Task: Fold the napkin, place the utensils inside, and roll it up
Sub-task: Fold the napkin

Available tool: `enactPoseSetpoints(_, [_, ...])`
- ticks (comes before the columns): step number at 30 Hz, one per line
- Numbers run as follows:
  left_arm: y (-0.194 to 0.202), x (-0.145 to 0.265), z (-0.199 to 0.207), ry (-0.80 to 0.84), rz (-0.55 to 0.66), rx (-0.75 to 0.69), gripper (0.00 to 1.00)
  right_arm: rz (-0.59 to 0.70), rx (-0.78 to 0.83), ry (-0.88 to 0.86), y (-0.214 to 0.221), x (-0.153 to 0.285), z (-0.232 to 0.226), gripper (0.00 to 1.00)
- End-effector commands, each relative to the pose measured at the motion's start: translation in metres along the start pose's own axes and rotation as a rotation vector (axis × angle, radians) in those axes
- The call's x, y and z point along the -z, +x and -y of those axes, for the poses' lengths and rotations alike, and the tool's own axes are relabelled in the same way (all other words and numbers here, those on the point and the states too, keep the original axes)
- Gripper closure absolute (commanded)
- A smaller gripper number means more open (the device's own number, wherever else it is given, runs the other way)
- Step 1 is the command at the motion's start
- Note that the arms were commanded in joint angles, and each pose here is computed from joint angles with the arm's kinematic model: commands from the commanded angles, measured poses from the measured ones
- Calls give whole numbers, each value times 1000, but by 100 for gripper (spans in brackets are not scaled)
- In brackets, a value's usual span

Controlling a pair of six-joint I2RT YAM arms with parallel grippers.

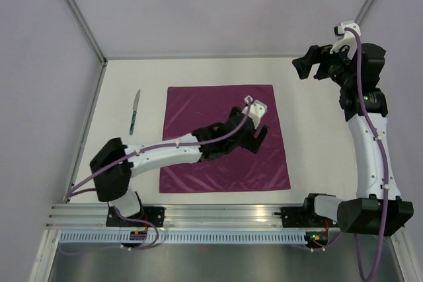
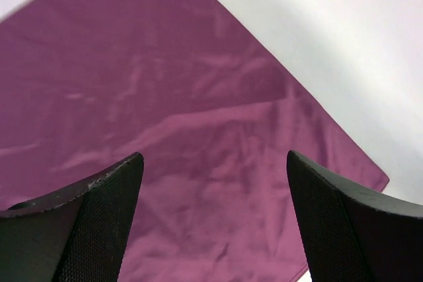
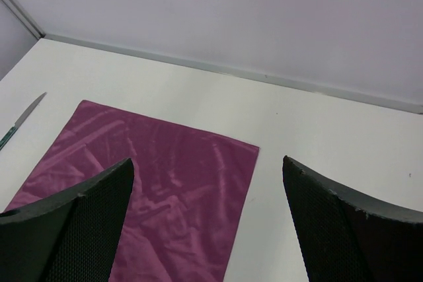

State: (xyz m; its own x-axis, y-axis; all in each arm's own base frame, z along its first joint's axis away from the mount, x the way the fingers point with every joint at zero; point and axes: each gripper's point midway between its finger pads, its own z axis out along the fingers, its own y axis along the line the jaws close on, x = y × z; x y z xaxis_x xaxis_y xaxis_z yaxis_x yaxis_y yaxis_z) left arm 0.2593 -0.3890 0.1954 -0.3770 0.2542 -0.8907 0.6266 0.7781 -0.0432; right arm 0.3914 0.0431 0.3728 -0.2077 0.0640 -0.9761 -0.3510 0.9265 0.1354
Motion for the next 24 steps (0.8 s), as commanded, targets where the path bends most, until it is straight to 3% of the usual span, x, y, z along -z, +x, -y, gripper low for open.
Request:
enactPoseSetpoints(1, [-16,-16,54,58,81,-34,11,1,-23,24,-7,12,-3,3])
enactPoseSetpoints(9, [58,-47,160,187,-25,-187,31,-24,-59,13,4,6,-2,6])
enactPoseSetpoints(16, [103,-51,206,268,-88,-233,43,-50,-68,16,15,0,2,7])
enactPoseSetpoints(24, [131,-56,234,333,-128,-253,49,-65,-70,16,25,-2,4,7])
